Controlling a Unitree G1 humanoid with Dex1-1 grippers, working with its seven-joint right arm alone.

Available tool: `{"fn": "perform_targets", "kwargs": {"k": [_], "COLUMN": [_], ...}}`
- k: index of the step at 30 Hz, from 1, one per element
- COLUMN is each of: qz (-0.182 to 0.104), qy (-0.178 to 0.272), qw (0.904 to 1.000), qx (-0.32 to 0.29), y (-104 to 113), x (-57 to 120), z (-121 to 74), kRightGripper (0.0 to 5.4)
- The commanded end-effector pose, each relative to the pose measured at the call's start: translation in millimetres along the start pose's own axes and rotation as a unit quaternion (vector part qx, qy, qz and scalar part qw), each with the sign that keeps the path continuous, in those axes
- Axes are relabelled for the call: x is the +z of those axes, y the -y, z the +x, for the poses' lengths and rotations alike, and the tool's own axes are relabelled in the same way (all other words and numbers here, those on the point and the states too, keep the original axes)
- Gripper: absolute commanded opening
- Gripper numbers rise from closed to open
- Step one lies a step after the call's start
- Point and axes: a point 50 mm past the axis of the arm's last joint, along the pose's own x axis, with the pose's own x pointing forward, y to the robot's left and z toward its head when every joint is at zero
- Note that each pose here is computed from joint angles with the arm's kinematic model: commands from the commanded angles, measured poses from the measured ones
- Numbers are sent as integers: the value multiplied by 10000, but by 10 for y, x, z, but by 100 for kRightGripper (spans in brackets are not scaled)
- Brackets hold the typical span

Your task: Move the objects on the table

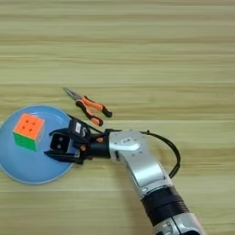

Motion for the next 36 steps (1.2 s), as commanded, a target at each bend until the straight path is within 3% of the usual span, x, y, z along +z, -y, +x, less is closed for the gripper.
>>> {"fn": "perform_targets", "kwargs": {"k": [1, 12, 13, 24, 36], "qz": [-560, -575, -576, -606, -962], "qy": [164, 75, 76, 122, 599], "qw": [9980, 9979, 9979, 9976, 9922], "qx": [-238, -299, -299, -317, -515], "y": [165, 182, 182, 190, 278], "x": [234, 175, 175, 201, 513], "z": [30, 80, 81, 77, -61], "kRightGripper": [247, 247, 276, 393, 528]}}
